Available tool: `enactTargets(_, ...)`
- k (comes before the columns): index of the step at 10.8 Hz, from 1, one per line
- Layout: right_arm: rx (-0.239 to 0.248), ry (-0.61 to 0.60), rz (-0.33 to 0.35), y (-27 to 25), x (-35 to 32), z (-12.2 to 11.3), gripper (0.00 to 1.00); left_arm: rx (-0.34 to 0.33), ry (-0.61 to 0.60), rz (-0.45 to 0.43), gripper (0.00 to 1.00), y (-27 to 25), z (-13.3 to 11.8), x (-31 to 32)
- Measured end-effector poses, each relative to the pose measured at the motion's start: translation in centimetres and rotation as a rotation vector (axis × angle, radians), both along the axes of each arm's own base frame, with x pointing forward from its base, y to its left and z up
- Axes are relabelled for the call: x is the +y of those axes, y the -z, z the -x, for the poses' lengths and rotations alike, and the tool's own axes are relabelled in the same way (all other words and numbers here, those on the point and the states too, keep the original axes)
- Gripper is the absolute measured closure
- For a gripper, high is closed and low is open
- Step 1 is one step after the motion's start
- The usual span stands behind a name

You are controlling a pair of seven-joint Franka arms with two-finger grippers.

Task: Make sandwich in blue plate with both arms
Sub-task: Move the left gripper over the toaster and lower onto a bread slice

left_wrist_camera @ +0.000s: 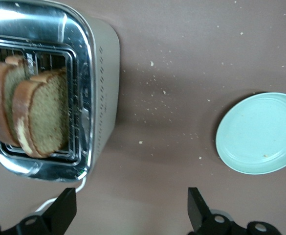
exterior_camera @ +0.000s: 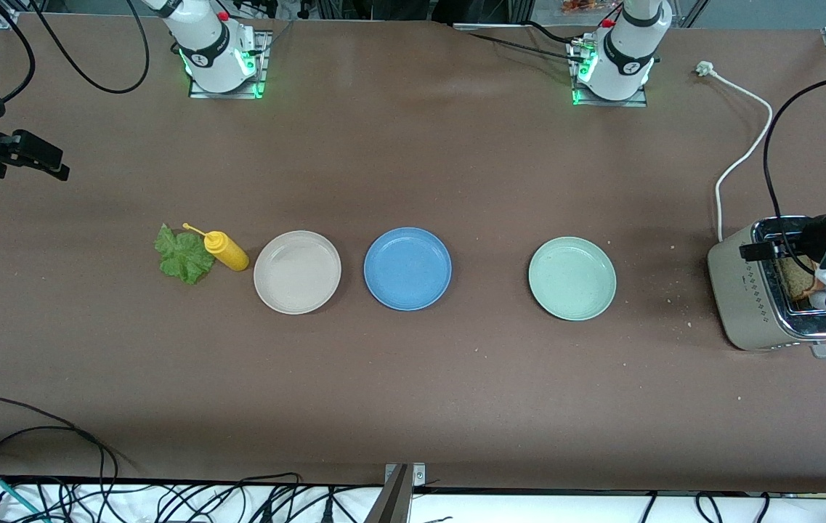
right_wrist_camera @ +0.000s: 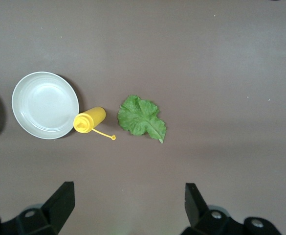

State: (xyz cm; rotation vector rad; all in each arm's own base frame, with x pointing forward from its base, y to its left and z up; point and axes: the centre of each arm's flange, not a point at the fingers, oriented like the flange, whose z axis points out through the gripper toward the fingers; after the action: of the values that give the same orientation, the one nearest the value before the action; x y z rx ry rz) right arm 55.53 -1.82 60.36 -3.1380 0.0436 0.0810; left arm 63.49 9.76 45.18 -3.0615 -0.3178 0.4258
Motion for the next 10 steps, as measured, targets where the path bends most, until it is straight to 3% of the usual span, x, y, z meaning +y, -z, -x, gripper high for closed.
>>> enactTargets(10,0.000,0.000,0.000,0.0,0.0,0.0,0.00,0.009,0.059,0.042,0.00,4.3,-0.2,7.0)
